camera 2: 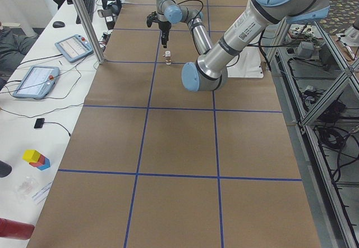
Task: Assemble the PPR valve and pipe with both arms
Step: 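Raise the left gripper away while the right gripper approaches the chrome elbow, then grasp the chrome elbow fitting with the right gripper, then carry the chrome elbow with the right gripper over the standing valve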
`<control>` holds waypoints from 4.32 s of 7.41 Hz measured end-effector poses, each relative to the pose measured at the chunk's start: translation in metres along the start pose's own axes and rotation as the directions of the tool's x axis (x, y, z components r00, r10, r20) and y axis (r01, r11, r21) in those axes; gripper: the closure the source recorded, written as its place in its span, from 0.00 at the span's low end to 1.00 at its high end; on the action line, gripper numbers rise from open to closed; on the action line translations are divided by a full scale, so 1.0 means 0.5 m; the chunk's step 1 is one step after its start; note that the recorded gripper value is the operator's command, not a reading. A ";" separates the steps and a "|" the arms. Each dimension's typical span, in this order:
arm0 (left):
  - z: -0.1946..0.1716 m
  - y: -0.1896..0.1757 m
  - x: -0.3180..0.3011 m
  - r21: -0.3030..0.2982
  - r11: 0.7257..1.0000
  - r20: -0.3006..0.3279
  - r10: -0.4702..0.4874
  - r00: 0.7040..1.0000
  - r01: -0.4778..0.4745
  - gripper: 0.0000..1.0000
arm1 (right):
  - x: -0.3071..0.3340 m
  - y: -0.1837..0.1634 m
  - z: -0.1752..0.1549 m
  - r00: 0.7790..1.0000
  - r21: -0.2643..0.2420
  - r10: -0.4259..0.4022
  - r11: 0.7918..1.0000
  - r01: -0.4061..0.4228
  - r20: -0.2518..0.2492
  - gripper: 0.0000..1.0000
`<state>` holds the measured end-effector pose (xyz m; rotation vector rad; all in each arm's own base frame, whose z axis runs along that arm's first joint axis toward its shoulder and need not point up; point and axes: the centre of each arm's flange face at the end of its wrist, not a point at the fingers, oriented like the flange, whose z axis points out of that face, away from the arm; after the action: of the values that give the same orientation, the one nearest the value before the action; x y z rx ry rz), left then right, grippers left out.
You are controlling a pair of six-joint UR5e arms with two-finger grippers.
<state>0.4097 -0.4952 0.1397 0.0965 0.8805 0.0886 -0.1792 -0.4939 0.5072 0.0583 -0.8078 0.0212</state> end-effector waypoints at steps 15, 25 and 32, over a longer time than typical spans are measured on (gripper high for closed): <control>-0.053 0.048 -0.142 -0.017 1.000 0.007 0.020 1.000 -0.020 0.26 | -0.144 -0.095 0.168 0.996 -0.100 0.085 0.991 -0.085 0.000 1.00; -0.035 0.086 -0.319 -0.044 0.988 0.070 0.152 0.986 -0.149 0.24 | -0.590 -0.178 -0.017 0.951 -0.075 0.302 0.952 -0.297 0.063 1.00; -0.003 0.034 -0.491 -0.073 0.977 0.135 0.210 0.968 -0.202 0.23 | -1.018 -0.015 -0.031 0.918 -0.049 0.389 0.921 -0.386 0.078 1.00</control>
<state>0.2523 -0.5070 0.3287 0.1379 0.7231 0.2984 -0.5195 -0.4990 0.1283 -0.1348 -0.8965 0.3839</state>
